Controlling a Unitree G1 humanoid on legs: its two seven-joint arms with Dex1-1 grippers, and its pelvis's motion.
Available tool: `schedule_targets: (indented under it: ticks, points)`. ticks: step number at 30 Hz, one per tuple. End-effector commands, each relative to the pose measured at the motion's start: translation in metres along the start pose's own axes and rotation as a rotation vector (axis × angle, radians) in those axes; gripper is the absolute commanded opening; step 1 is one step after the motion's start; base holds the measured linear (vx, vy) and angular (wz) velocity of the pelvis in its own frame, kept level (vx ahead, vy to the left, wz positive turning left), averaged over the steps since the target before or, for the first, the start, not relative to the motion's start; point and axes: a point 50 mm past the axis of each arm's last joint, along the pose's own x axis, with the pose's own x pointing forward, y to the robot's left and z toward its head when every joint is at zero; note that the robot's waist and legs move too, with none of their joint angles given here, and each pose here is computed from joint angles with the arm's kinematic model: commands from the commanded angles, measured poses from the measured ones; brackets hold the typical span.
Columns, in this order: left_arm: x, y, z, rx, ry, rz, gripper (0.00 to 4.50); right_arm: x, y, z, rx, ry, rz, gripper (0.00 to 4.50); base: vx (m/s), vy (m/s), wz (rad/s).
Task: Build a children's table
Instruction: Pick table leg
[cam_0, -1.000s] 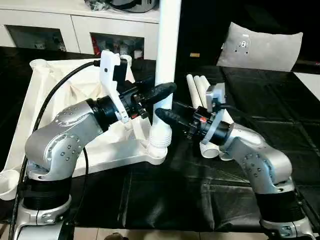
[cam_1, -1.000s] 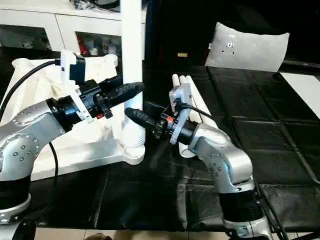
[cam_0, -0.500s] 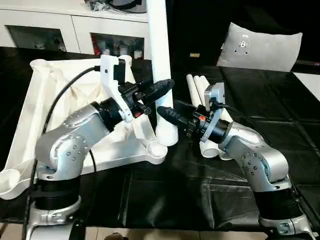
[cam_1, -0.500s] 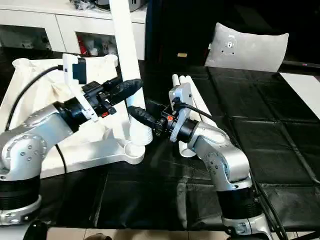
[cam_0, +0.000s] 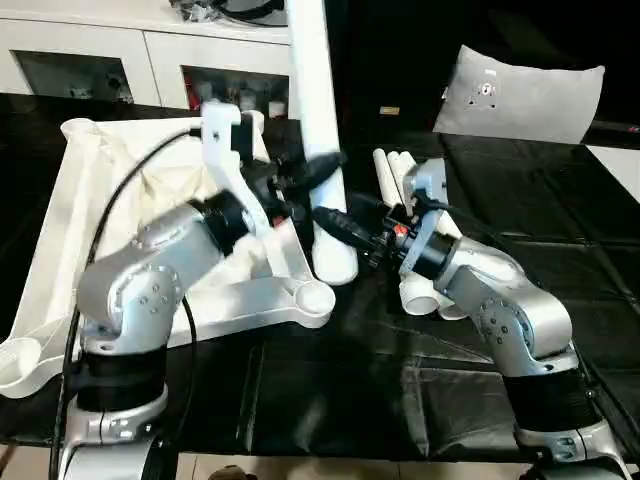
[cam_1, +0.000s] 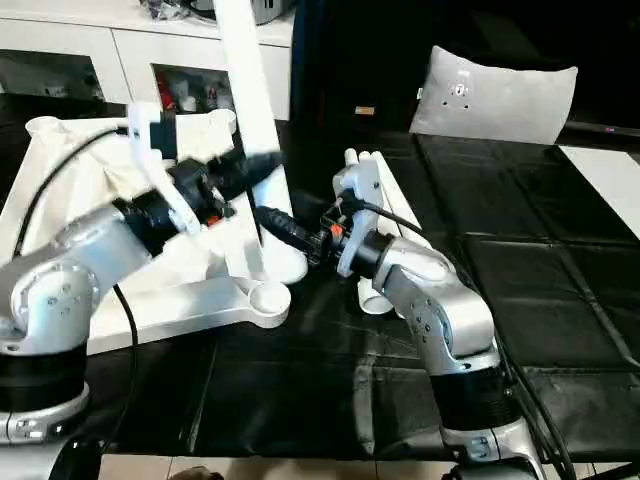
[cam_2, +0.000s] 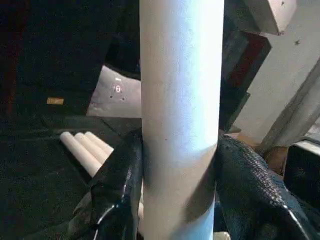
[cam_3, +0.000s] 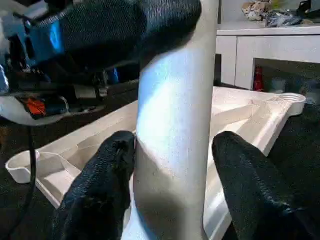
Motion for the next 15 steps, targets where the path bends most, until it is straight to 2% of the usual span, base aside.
schedule_targets:
  ticks: [1,3,5,8,10,11,14,15]
  points:
    - [0.003,-0.001,0.003,-0.024,0.008,-0.005,1.85,-0.003,-0.004,0.008,0.040,-0.028,-0.009,3.02,0.000,0.000,0.00]
    - [0.003,0.000,0.003,-0.026,0.012,-0.002,1.85,-0.004,-0.004,0.009,0.047,-0.028,-0.009,3.12,0.000,0.000,0.00]
    - [0.003,0.002,0.002,-0.042,0.030,0.009,1.85,-0.008,-0.009,0.013,0.100,-0.039,-0.019,3.38,0.000,0.000,0.00]
    - [0.003,0.002,0.002,-0.040,0.040,0.009,1.85,-0.012,-0.013,0.020,0.171,-0.069,-0.019,3.52,0.000,0.000,0.00]
    - [0.003,0.003,0.002,-0.038,0.040,0.009,1.85,-0.013,-0.014,0.020,0.176,-0.070,-0.020,3.82,0.000,0.000,0.00]
    - [0.004,0.002,0.002,-0.034,0.039,0.004,1.85,-0.014,-0.014,0.020,0.167,-0.055,-0.012,3.82,0.000,0.000,0.00]
    - [0.006,-0.004,0.007,0.026,0.034,-0.040,1.85,-0.017,-0.013,0.011,0.085,0.087,0.023,3.82,0.000,0.000,0.00]
    - [0.007,-0.006,0.007,0.040,0.036,-0.050,1.85,-0.016,-0.012,0.009,0.082,0.106,0.025,3.82,0.000,0.000,0.00]
